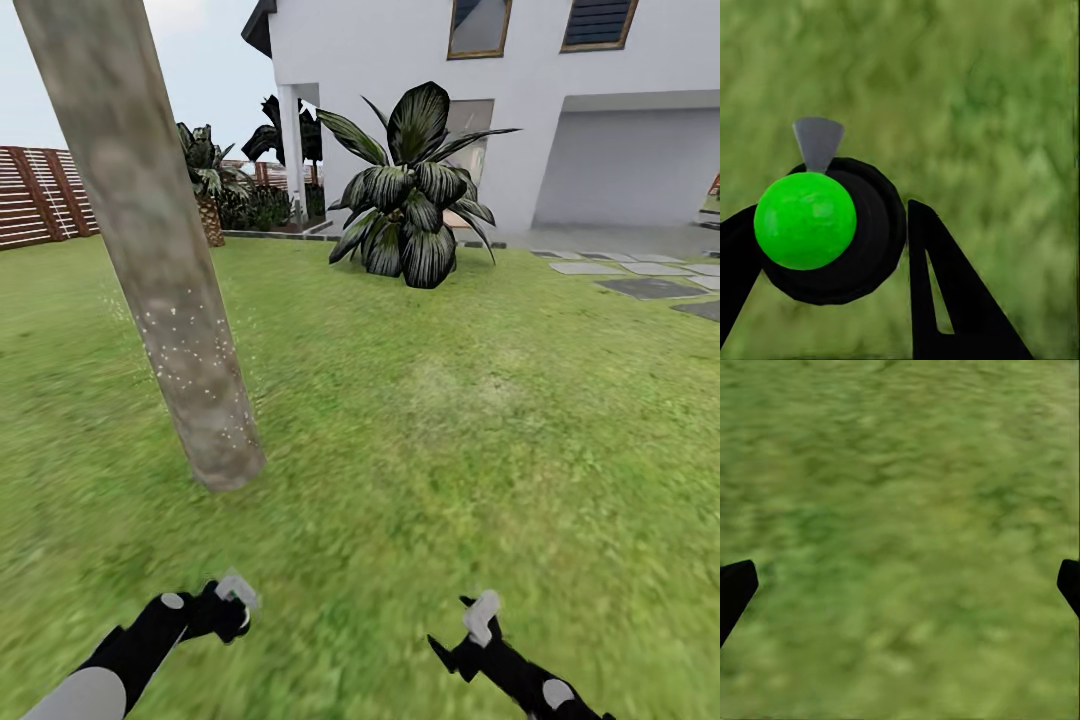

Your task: In the garden, pick up the pesticide atomizer on the floor and spray pesticide onto both trees until each tree trunk is fully covered.

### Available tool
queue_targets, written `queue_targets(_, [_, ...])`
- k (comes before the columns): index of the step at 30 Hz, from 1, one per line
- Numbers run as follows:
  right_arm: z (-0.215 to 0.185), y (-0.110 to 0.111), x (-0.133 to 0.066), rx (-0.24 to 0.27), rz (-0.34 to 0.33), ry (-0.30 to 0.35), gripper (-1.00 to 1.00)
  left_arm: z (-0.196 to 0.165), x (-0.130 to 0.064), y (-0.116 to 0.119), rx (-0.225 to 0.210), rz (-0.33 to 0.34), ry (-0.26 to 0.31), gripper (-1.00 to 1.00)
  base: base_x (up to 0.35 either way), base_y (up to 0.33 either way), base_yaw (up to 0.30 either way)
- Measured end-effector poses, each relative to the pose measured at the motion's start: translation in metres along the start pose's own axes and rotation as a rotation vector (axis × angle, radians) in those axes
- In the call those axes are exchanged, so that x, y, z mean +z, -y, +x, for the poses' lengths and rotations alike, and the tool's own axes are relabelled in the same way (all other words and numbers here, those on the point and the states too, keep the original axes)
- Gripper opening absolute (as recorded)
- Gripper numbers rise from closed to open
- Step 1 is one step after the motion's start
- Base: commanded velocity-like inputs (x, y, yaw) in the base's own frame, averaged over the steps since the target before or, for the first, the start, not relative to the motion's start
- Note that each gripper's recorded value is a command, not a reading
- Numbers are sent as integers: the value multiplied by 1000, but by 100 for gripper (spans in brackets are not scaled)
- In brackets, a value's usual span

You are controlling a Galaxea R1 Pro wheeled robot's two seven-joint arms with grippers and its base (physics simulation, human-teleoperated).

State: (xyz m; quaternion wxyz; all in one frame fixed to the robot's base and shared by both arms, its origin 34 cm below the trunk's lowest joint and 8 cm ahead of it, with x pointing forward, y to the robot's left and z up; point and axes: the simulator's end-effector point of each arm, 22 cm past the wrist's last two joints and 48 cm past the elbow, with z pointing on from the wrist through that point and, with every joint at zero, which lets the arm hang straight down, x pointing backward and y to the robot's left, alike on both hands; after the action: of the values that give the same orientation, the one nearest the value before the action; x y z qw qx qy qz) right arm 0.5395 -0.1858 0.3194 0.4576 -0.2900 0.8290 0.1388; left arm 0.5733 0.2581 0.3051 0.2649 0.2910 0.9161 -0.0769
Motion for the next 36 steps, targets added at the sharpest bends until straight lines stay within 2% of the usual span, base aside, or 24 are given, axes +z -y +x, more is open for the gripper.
queue_targets(2, [-9, -16, 2, -9, -98, 0, 100, 8, 0, 9, 48, 39, -30, -100, 0, 0, 0])
queue_targets(5, [-19, -19, 4, -18, -136, 2, 100, 15, -1, 20, 89, 91, -58, -100, 0, 0, 0])
queue_targets(8, [-35, -19, 12, -9, -126, 36, 100, 11, 2, 26, 73, 89, -38, -100, 0, 0, 0])
queue_targets(15, [-55, -36, 25, 3, -146, 68, 100, 17, 2, 27, 71, 92, -44, -100, 0, 0, 0])
queue_targets(19, [-58, -49, 27, -34, -194, 64, 100, 13, 3, 34, 92, 106, -46, -100, 0, 0, 0])
queue_targets(27, [-90, -57, 39, -126, -263, 74, 100, -3, 9, 59, 160, 160, -50, -100, 0, 0, 0])
queue_targets(28, [-75, -86, 36, -265, -464, -80, 100, 8, 4, 99, 242, 314, -97, -100, 0, 0, 0])
queue_targets(29, [-83, -86, 36, -276, -500, -90, 100, 7, 3, 107, 245, 345, -97, -100, 0, 0, 0])
queue_targets(34, [-105, -89, 41, -284, -538, -89, 100, -5, -2, 132, 249, 436, -84, -100, 0, 0, 0])
queue_targets(36, [-109, -90, 41, -287, -551, -87, 100, -11, -5, 133, 254, 461, -79, -100, 0, 0, 0])
